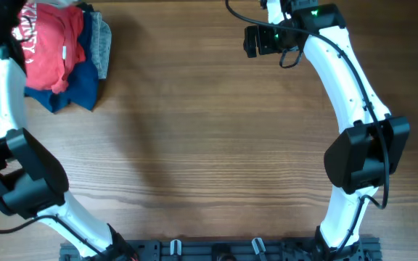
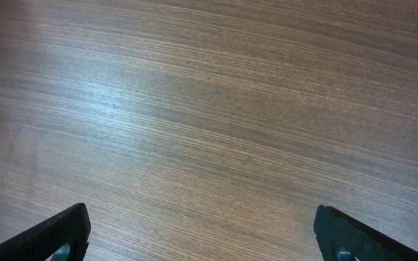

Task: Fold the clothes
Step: 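Carry the folded shirt with the left gripper onto the clothes pile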

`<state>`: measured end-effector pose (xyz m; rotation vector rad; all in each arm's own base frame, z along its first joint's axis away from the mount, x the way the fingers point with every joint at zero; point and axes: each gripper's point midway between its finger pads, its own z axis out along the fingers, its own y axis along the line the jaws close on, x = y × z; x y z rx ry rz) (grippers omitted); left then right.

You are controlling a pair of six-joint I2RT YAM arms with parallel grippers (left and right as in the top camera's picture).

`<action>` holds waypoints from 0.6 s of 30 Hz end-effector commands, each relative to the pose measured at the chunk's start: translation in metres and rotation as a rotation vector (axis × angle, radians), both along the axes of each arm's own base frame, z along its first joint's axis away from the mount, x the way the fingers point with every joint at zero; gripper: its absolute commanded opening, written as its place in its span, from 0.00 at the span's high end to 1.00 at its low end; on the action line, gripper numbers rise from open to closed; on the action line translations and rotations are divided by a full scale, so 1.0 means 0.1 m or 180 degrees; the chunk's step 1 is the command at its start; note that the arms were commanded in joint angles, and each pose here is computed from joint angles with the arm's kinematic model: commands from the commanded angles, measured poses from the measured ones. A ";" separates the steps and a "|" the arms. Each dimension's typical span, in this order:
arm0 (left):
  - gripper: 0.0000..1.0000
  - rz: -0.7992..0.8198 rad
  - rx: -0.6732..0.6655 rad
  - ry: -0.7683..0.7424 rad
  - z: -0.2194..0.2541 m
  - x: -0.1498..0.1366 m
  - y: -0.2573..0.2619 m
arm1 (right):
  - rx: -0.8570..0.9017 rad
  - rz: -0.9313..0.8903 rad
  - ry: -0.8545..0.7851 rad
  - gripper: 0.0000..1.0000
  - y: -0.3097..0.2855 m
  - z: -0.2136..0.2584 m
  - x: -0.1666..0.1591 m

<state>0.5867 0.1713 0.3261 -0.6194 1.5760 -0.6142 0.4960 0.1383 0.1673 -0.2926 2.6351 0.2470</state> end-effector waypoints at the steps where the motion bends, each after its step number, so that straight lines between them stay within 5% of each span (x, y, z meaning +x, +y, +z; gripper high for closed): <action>1: 0.96 -0.0098 0.0119 -0.0011 0.11 0.00 0.02 | -0.0034 -0.0059 0.0024 0.00 -0.02 -0.04 0.01; 18: 0.91 0.0324 -0.0521 0.2074 -1.37 -0.91 0.52 | -0.0047 -0.0054 0.0111 0.00 -0.03 -0.07 -0.05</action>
